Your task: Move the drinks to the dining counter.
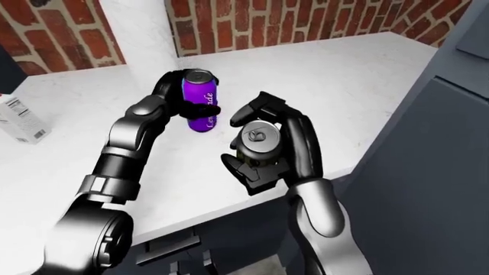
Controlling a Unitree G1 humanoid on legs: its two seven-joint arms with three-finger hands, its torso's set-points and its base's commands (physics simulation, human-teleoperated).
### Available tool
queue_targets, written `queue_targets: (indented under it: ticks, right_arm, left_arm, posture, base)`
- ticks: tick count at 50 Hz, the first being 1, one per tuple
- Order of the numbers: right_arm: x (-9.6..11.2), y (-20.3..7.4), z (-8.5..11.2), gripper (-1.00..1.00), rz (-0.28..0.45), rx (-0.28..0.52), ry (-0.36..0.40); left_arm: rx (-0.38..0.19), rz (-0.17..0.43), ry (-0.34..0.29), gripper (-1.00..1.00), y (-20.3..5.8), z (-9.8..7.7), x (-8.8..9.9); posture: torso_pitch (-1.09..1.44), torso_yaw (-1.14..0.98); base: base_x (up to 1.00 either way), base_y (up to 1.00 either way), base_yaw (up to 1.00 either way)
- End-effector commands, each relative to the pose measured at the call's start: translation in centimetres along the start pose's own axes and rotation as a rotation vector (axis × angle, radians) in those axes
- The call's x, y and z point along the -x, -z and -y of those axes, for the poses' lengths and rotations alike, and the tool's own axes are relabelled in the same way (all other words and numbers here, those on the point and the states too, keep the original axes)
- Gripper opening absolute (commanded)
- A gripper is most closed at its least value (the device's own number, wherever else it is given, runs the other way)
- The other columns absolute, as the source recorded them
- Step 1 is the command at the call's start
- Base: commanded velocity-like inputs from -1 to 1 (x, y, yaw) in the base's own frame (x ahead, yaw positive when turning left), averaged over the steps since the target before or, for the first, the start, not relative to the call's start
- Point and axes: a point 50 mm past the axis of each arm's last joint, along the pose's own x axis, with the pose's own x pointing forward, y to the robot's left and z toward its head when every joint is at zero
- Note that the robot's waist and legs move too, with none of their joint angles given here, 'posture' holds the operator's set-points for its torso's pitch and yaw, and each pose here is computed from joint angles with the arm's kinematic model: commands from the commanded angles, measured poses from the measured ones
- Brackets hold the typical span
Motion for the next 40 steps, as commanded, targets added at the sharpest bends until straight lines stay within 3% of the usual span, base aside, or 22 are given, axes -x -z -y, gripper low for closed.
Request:
queue_targets:
  ticks: [1,6,15,16,19,24,40]
  right_arm:
    - [0.2,-1.5,-0.2,-1.00,0.096,0.002,-0.008]
    - [0.1,-2.2,-0.1,-1.00,0.106,0.008,-0.005]
    - [-0.1,-4.3,0.4,-1.00,0.127,0.015,0.021]
    - [-0.1,-4.5,0.4,-1.00,0.129,0.013,0.024]
    - [-0.1,-4.6,0.5,-1.00,0.129,0.013,0.028]
    - [0.0,-4.6,0.2,-1.00,0.129,0.002,0.019]
    - [0.0,-3.6,-0.1,-1.00,0.120,-0.003,0.019]
  left_arm:
    - [-0.016,0.116,-0.010,-1.00,-3.1,-0.3,0.4]
    - [-0.004,0.136,-0.037,-1.00,-4.9,-0.6,1.6]
    - [-0.001,0.200,-0.041,-1.00,-8.2,-0.1,7.6]
    - [0.020,0.219,-0.043,-1.00,-8.6,-0.2,8.1]
    - [0.003,0.230,-0.027,-1.00,-8.8,0.3,9.3]
    - [0.008,0.245,-0.006,-1.00,-9.3,0.6,10.3]
    - [0.028,0.251,0.006,-1.00,-9.5,0.7,10.4]
  posture:
    - [0.00,0.00]
    - [0.00,0.00]
    - [0.00,0.00]
    - [0.00,0.00]
    - [0.00,0.00]
    - [0.00,0.00]
    - [0.00,0.00]
  base:
    - [0.00,0.00,0.00]
    - [0.00,0.00,0.00]
    - [0.00,0.00,0.00]
    - [0.00,0.00,0.00]
    - [-0.08,0.00,0.00]
    - [-0.60,0.00,0.00]
    - [-0.90,0.07,0.00]
